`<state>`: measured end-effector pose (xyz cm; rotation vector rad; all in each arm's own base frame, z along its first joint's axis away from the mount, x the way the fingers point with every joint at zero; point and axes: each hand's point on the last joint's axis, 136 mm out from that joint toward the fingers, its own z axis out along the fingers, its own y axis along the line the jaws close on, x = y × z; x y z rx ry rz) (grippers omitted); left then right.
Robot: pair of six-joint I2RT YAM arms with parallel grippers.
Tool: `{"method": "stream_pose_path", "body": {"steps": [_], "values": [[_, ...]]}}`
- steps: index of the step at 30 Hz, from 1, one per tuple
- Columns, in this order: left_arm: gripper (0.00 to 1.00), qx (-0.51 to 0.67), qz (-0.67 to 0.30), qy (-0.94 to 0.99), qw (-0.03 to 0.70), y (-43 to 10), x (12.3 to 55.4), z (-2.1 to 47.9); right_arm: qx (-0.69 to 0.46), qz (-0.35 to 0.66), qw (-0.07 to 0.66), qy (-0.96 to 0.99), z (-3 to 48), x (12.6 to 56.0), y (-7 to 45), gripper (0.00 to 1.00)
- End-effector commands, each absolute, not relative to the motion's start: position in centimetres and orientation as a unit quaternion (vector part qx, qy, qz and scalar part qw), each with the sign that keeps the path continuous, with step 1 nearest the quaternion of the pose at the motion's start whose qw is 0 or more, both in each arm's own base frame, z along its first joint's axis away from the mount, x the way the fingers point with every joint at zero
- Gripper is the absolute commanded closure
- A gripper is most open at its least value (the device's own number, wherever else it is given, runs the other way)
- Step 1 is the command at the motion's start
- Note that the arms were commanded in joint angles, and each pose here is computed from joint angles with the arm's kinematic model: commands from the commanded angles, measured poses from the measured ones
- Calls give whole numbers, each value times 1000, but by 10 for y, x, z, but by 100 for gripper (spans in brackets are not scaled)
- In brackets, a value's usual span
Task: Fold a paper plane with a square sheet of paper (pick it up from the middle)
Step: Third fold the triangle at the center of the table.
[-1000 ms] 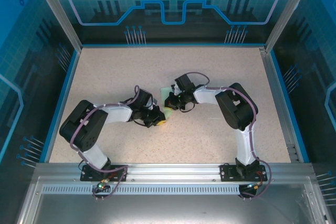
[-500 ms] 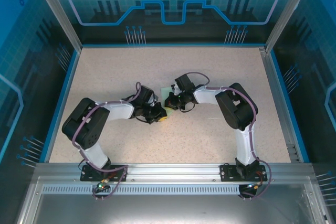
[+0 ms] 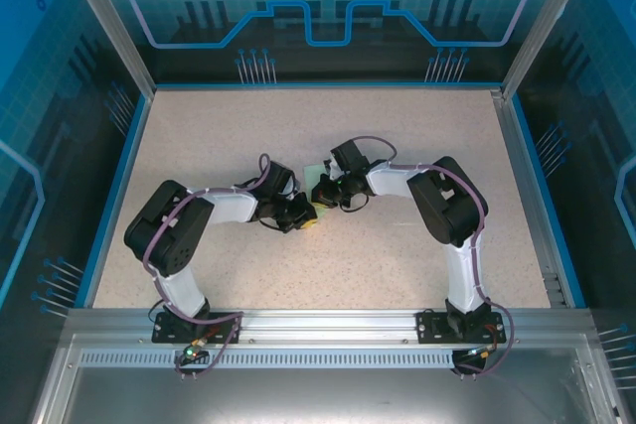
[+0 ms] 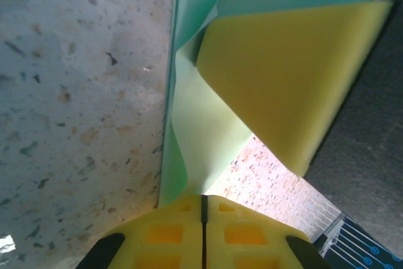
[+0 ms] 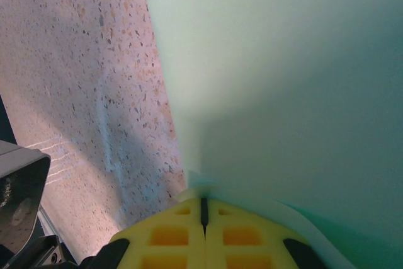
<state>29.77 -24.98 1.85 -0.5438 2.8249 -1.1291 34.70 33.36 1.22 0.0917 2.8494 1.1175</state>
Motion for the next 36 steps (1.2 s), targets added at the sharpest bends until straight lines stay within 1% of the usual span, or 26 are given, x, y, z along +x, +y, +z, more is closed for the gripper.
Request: {"method": "stream_pose_path", "body": {"steps": [1,7,10,14,17,20,23,28,31,36], "values": [[93,-184,-342,921,19,-245,296,7,50,315,22,948,-20,344,314,100],[94,-191,-322,927,7,-237,286,-5,36,329,37,943,4,353,321,100],[95,-194,-311,930,5,-233,282,-7,27,343,54,937,27,363,326,94],[95,-195,-304,932,4,-230,280,-8,21,354,94,930,63,375,319,84],[95,-197,-304,932,5,-230,281,-8,18,340,112,934,73,373,305,81],[95,-201,-301,932,6,-229,281,-9,10,327,110,938,68,359,295,82],[95,-207,-297,932,6,-227,281,-10,-1,335,97,937,59,343,293,86],[96,-217,-291,932,5,-225,281,-12,-34,352,72,932,48,321,308,92],[96,-221,-287,932,4,-223,280,-13,-34,358,60,931,39,316,312,94],[96,-226,-282,932,1,-222,277,-15,-35,373,49,926,29,315,317,96]]}}
